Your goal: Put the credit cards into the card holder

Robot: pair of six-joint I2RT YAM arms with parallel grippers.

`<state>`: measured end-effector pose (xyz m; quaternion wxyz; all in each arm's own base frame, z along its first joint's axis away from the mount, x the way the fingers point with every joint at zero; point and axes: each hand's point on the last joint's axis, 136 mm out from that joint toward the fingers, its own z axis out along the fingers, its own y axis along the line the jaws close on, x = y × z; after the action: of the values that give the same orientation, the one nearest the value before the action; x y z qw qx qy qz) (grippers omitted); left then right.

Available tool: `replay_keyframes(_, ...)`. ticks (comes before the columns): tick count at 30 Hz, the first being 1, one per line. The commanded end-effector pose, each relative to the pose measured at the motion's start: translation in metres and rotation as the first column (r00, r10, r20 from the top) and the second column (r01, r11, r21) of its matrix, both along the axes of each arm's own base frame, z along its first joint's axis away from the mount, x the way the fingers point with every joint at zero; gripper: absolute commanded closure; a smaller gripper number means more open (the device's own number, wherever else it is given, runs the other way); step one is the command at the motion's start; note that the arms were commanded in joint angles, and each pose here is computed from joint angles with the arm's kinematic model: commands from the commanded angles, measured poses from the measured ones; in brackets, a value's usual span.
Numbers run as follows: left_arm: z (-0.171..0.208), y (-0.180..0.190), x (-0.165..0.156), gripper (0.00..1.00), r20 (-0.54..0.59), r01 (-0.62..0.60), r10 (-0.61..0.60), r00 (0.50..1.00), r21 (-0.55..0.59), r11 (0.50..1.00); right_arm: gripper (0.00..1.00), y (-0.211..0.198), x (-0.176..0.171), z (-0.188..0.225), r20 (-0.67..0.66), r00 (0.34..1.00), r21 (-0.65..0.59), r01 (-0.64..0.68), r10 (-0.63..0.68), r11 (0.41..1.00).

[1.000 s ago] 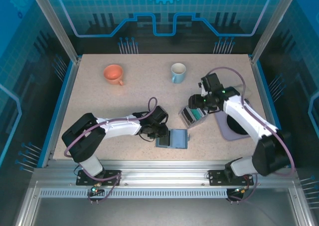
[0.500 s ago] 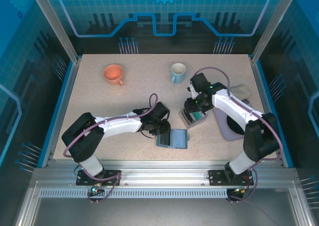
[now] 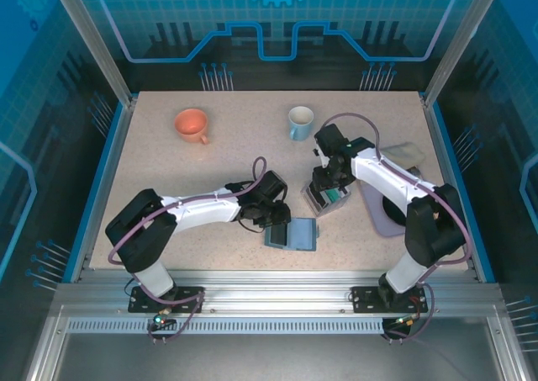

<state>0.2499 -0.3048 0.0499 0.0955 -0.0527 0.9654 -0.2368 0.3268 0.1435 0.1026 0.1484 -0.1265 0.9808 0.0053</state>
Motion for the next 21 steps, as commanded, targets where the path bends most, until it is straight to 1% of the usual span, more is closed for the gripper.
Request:
replay_keyframes(1,0.007,-0.010,0.006,0.64,-0.011,-0.010,0.010,1.000,-0.043,0.999,0.54,-0.020,0.011,0.008,0.026,0.999,-0.073,0.048,-0.046,0.996)
replay_keyframes(6,0.009,-0.012,0.007,0.62,-0.009,-0.011,0.010,1.000,-0.048,0.999,0.52,-0.026,0.012,-0.003,-0.014,0.999,-0.090,0.035,-0.036,0.995)
replay_keyframes(8,0.010,-0.015,0.009,0.60,-0.008,-0.009,0.008,1.000,-0.061,0.998,0.52,-0.029,0.013,-0.008,-0.027,0.999,-0.119,0.030,-0.033,0.992)
replay_keyframes(10,0.014,-0.021,0.011,0.58,-0.003,-0.004,0.004,1.000,-0.085,0.996,0.48,-0.031,0.014,-0.012,-0.038,0.999,-0.139,0.024,-0.029,0.990)
replay_keyframes(14,0.027,-0.039,0.021,0.51,0.007,0.001,0.000,1.000,-0.143,0.990,0.42,-0.034,0.018,-0.012,-0.032,0.999,-0.163,0.025,-0.031,0.986)
replay_keyframes(15,0.029,-0.043,0.025,0.48,0.009,-0.005,0.006,1.000,-0.151,0.989,0.42,-0.034,0.019,-0.011,-0.028,0.999,-0.162,0.025,-0.030,0.986)
replay_keyframes(18,0.033,-0.053,0.039,0.46,-0.010,-0.038,0.037,0.999,-0.181,0.983,0.39,-0.033,0.020,-0.010,-0.024,0.999,-0.158,0.023,-0.027,0.987)
replay_keyframes(21,0.029,-0.059,0.052,0.46,-0.045,-0.089,0.082,0.996,-0.198,0.976,0.37,-0.034,0.021,-0.010,-0.023,0.999,-0.163,0.022,-0.027,0.986)
